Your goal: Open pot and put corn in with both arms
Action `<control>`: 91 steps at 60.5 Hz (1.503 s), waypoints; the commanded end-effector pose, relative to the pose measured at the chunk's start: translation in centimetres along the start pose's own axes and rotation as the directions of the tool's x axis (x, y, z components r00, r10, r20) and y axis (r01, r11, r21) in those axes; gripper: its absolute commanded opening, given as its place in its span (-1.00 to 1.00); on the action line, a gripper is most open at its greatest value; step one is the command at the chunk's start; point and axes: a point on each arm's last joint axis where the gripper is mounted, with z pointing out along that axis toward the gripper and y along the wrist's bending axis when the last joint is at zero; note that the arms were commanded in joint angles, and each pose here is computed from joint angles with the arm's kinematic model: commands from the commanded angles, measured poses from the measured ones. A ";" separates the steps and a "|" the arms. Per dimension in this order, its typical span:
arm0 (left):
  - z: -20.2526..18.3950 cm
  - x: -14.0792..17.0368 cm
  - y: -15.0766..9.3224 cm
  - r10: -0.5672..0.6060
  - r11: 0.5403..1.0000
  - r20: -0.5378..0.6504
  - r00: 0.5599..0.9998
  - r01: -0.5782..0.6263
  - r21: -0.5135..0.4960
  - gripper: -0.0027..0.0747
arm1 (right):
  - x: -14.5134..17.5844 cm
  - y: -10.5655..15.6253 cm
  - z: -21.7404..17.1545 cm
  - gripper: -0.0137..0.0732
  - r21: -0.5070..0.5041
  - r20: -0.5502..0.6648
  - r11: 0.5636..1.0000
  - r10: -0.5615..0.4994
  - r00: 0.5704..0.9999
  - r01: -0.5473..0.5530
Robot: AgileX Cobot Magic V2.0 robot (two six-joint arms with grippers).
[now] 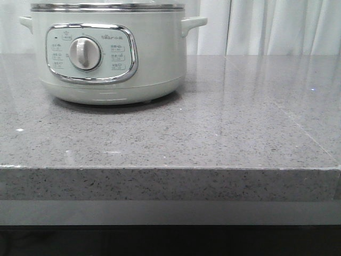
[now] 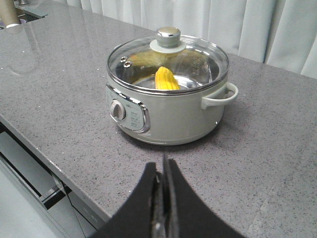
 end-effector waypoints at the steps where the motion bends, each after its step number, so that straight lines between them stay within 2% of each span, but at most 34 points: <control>1: -0.8 0.4 0.4 -0.023 0.999 0.144 0.989 0.029 -0.042 -0.98 | -1.3 -0.1 -0.4 -0.84 0.016 0.094 1.000 -0.002 0.996 0.001; 12: -1.3 3.9 0.8 -0.069 0.993 0.178 0.982 0.084 -0.079 -0.98 | -1.3 -0.1 -0.4 -0.84 0.016 0.094 1.000 -0.002 0.996 0.001; 24: -1.5 6.2 1.1 -0.090 0.989 0.244 0.966 0.115 -0.093 -0.98 | -1.3 -0.1 -0.4 -0.84 0.016 0.093 1.000 -0.002 0.996 0.001; 91: -1.4 6.6 1.0 -0.074 0.991 0.202 0.977 0.094 -0.091 -0.98 | -1.3 -0.1 -0.4 -0.84 0.016 0.093 1.000 -0.002 0.996 0.001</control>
